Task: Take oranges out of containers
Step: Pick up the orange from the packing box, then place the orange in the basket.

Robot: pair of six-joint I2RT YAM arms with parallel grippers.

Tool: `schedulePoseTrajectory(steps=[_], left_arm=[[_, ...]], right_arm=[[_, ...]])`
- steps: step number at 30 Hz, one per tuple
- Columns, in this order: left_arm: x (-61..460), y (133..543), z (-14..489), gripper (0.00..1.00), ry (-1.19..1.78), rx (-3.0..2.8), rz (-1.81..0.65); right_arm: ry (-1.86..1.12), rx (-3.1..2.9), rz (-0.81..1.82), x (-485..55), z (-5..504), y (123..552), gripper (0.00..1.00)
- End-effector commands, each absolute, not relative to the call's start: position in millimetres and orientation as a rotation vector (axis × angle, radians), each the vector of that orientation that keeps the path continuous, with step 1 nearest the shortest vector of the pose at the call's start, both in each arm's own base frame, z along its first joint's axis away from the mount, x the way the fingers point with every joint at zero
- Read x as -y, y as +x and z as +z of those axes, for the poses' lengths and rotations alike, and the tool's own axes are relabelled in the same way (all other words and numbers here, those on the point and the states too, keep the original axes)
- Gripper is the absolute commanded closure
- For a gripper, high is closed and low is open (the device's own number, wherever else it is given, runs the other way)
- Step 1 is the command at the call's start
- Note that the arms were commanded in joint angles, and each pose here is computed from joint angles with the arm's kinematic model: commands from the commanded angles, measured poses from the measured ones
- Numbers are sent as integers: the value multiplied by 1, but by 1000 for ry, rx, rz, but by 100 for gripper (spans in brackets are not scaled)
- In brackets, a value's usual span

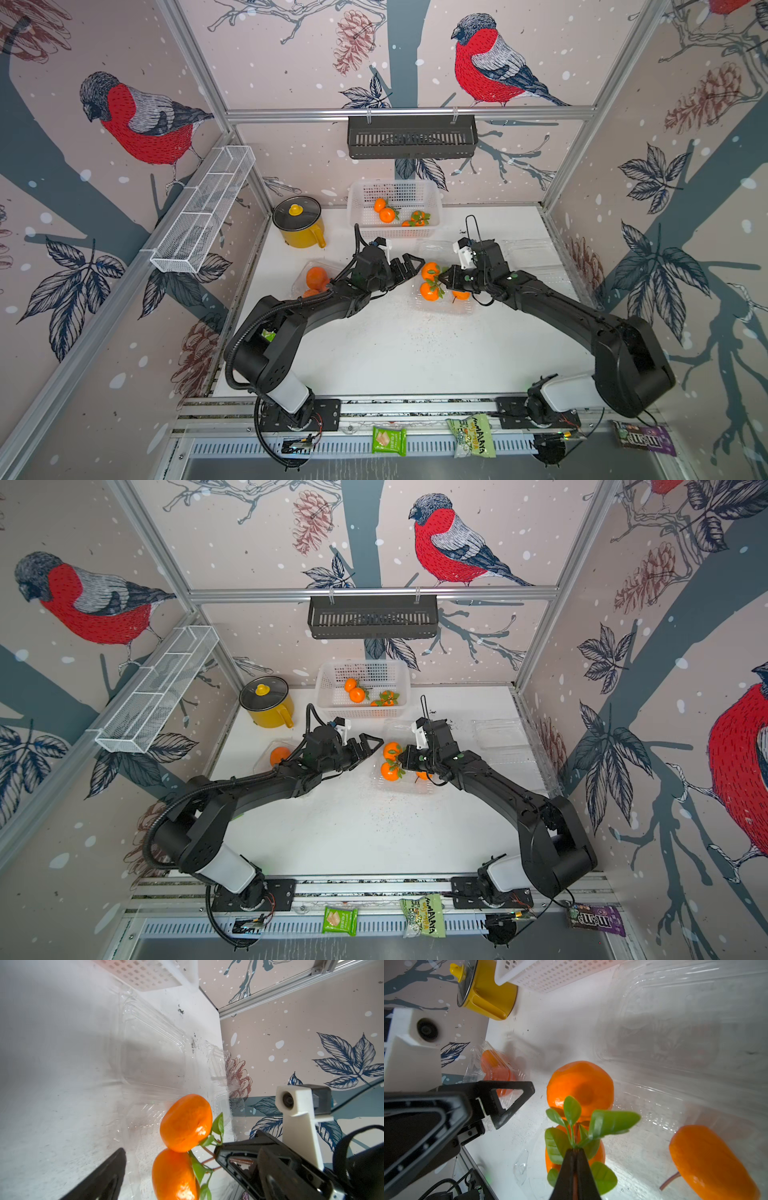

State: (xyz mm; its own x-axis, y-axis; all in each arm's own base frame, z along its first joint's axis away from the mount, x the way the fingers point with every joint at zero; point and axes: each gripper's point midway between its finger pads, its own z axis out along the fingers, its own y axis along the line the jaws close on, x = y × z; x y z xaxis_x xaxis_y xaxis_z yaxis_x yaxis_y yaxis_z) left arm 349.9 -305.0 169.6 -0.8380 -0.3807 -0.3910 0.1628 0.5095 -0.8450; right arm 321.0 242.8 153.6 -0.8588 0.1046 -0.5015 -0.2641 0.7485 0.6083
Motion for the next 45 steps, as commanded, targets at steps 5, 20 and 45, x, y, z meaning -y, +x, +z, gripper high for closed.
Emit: schedulePoseTrajectory(steps=[5, 20, 45], left_arm=[[291, 354, 189, 3, -127, -2211, -1177], [263, 361, 244, 3, -113, -2078, -1039], [224, 392, 288, 2, -88, -2036, -855]], right_arm=[[-168, -2433, 823, -234, 170, 341, 94], [-198, -2308, 816, -248, 226, 378, 94], [-54, -2136, 1015, -336, 183, 609, 88]])
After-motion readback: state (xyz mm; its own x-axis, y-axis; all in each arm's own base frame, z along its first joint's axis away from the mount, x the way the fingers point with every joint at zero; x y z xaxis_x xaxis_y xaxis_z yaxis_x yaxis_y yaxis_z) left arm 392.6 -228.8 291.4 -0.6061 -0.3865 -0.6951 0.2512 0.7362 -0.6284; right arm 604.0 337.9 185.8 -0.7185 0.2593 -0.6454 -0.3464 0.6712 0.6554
